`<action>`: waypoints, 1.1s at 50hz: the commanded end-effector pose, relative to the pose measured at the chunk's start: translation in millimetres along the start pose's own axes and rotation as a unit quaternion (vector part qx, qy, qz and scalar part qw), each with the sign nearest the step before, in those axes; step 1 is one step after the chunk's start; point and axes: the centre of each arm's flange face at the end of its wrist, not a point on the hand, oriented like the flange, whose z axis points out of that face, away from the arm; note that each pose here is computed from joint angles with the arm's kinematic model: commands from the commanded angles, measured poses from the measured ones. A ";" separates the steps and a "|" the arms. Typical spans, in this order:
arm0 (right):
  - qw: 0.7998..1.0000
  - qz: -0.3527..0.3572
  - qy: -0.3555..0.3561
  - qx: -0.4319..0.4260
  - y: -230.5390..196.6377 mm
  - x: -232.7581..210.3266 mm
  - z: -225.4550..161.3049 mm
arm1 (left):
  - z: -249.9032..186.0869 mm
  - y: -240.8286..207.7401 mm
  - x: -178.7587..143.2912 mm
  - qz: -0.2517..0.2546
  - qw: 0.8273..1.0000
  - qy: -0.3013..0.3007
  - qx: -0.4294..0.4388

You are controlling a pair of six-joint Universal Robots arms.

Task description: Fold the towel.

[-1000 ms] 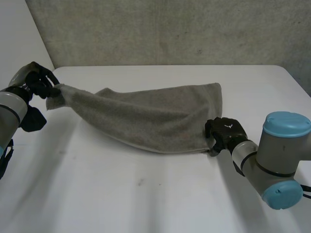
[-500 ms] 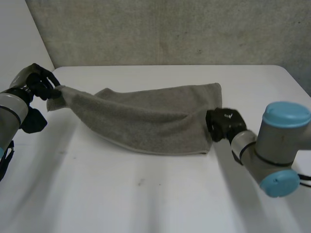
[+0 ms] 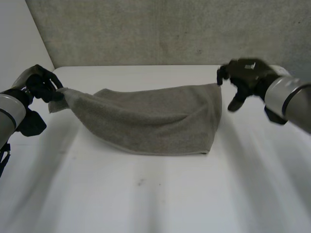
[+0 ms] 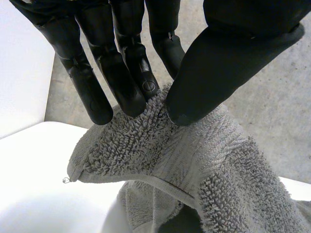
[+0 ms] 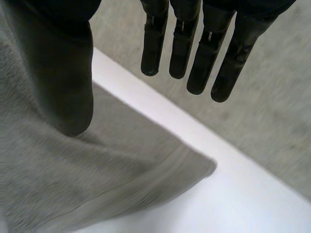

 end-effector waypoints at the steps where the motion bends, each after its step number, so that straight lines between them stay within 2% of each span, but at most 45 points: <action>1: 0.998 0.066 -0.005 -0.011 53.8 -16.7 13.5 | 0.5 0.1 -0.5 0.000 1.000 0.000 0.000; 7: 0.992 0.112 -0.027 -0.047 92.8 -38.6 21.7 | 0.4 0.2 0.6 0.001 1.000 0.001 0.000; 16: 0.990 0.120 -0.042 -0.061 126.1 -63.6 30.7 | 0.9 0.2 -1.2 0.000 1.000 -0.001 0.000; 33: 0.993 0.096 -0.023 -0.060 140.5 -67.3 43.8 | 1.7 2.9 -2.3 -0.001 1.000 -0.003 -0.004; 40: 0.996 0.070 0.008 -0.058 141.7 -59.5 47.1 | 2.5 3.3 -3.2 -0.001 1.000 -0.004 -0.005; 44: 0.996 0.070 0.019 -0.046 134.1 -53.4 47.3 | 2.3 3.4 -3.3 -0.001 1.000 -0.004 -0.005; 46: 0.997 0.067 0.027 -0.008 106.9 -46.0 43.6 | 2.0 3.3 -2.6 -0.001 1.000 -0.003 -0.005; 47: 0.997 0.067 0.027 -0.008 106.7 -46.0 43.6 | 2.0 3.3 -2.6 -0.001 1.000 -0.003 -0.005; 49: 0.996 0.055 0.035 0.052 62.8 -36.7 32.2 | 1.9 2.6 -2.8 0.000 1.000 -0.004 -0.004; 50: 0.996 0.055 0.035 0.053 62.6 -36.7 32.1 | 1.9 2.6 -2.8 0.000 1.000 -0.004 -0.004; 52: 0.993 0.041 0.040 0.104 19.9 -28.0 21.5 | 1.4 1.6 -1.7 0.000 1.000 -0.003 -0.002; 53: 0.993 0.041 0.040 0.104 19.7 -27.9 21.4 | 1.4 1.6 -1.7 0.000 1.000 -0.003 -0.002; 55: 0.993 0.031 0.028 0.108 -9.4 -24.4 7.5 | -0.6 0.3 -0.1 0.001 1.000 -0.001 -0.001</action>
